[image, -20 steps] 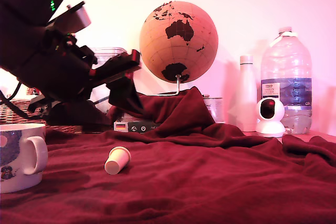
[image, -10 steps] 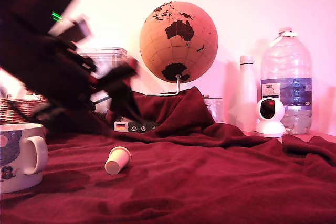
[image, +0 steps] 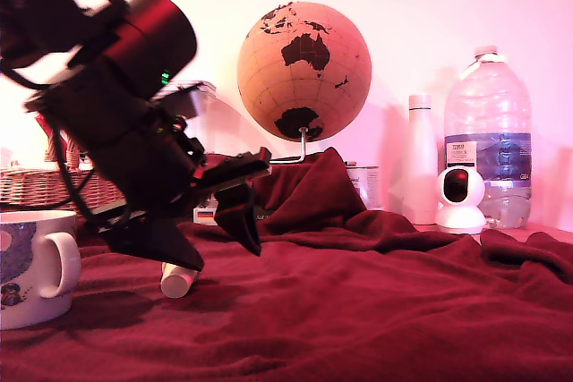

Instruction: Pick up the coffee capsules on the table and drop them inside the coffee cup

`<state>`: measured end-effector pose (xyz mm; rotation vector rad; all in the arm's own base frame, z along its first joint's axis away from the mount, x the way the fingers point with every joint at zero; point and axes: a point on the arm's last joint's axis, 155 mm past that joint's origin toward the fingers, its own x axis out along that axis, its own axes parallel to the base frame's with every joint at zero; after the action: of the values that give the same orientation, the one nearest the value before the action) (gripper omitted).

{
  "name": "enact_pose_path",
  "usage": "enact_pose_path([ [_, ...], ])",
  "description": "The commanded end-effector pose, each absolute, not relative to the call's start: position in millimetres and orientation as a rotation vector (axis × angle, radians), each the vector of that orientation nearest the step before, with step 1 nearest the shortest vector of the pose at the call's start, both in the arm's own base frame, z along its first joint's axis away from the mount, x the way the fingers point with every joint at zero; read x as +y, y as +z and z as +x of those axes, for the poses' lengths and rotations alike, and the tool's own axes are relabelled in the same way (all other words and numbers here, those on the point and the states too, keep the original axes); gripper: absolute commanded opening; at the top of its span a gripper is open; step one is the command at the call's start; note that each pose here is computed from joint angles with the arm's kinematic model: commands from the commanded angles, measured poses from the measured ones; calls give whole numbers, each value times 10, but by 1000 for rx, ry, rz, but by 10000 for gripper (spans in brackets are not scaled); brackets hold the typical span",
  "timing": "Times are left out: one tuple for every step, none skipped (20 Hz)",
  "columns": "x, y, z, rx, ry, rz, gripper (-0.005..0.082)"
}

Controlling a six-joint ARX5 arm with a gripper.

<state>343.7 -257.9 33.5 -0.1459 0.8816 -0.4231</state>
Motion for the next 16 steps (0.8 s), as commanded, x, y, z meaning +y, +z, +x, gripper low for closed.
enact_pose_path([
  [-2543, 251, 3470, 917, -398, -140, 581],
  [-2560, 266, 3477, 919, -412, -126, 581],
  [-2587, 292, 3484, 915, -425, -125, 581],
  [-2620, 339, 3494, 907, -443, -125, 581],
  [-2652, 378, 3509, 898, -453, -130, 581],
  [-2703, 421, 3517, 892, -472, -139, 581],
  [-2735, 455, 3529, 885, -482, -143, 581],
  [-2777, 487, 3524, 881, -500, -150, 581],
  [-2807, 508, 3517, 878, -512, -152, 581],
  [-2830, 544, 3505, 871, -522, -151, 581],
  [-2846, 584, 3491, 861, -533, -139, 581],
  [-2855, 626, 3469, 857, -539, -136, 581],
  [-2849, 666, 3448, 854, -536, -132, 581],
  [-2830, 697, 3427, 855, -531, -126, 581],
  [-2765, 701, 3424, 859, -502, -113, 581],
  [-2703, 698, 3424, 861, -478, -92, 581],
])
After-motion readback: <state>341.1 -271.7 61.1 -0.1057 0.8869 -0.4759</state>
